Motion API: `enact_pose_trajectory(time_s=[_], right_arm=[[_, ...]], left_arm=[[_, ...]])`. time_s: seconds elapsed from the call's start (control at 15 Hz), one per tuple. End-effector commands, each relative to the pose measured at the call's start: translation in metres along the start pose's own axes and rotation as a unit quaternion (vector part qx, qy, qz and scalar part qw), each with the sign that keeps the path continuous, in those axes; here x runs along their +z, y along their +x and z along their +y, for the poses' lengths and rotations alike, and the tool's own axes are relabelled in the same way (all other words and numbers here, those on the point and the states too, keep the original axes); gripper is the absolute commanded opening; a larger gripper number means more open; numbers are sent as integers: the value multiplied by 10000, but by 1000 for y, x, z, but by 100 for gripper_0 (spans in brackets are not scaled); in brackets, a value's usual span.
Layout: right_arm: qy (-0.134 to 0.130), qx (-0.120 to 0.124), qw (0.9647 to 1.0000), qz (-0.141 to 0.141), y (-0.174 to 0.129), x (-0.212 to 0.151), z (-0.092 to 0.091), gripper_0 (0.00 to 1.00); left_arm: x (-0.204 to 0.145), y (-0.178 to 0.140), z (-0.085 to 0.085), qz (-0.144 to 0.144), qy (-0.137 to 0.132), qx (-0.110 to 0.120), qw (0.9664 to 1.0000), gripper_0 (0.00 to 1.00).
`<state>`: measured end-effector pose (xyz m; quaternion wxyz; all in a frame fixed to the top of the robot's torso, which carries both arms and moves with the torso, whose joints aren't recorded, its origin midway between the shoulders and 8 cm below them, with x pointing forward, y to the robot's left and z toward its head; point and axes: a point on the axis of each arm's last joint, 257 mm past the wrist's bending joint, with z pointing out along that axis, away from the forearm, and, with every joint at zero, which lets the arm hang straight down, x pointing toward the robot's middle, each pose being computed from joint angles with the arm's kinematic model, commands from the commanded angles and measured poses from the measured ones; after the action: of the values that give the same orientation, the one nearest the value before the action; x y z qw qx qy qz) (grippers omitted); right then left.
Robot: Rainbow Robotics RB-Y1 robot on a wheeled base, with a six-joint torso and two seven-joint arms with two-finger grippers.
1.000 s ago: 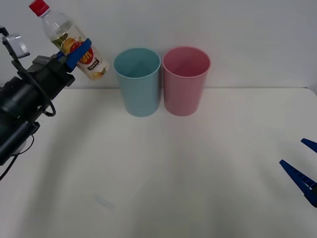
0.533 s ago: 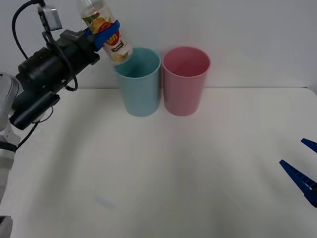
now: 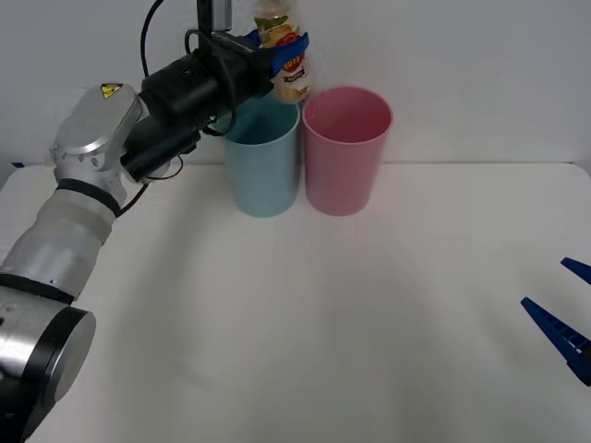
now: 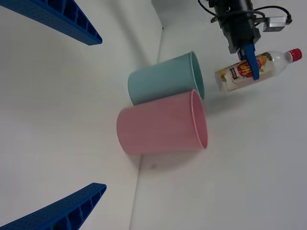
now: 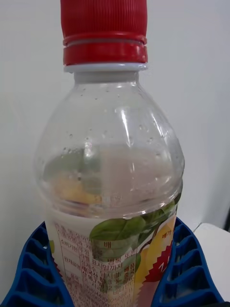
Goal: Grasp the object on the table and drop it into the matching bin: aluminum can to the light blue bin, PET bottle to the pink bin.
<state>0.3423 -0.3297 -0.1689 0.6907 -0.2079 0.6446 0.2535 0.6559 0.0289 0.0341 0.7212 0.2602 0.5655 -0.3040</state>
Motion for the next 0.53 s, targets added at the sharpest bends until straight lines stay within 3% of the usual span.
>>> enact_pose_trajectory(time_s=[0.07,0.13,0.4,0.53], right_arm=[[0,0,10000,0,0,0,0,100],[0,0,10000,0,0,0,0,100],[0,0,10000,0,0,0,0,100],[0,0,10000,0,0,0,0,100]], left_arm=[[28,8,-13,28,-216,345,9992,0],[38,12,-20,33,-333,450,9984,0],[71,28,-59,102,-590,505,9969,0],[79,30,-70,115,-660,569,9961,0]])
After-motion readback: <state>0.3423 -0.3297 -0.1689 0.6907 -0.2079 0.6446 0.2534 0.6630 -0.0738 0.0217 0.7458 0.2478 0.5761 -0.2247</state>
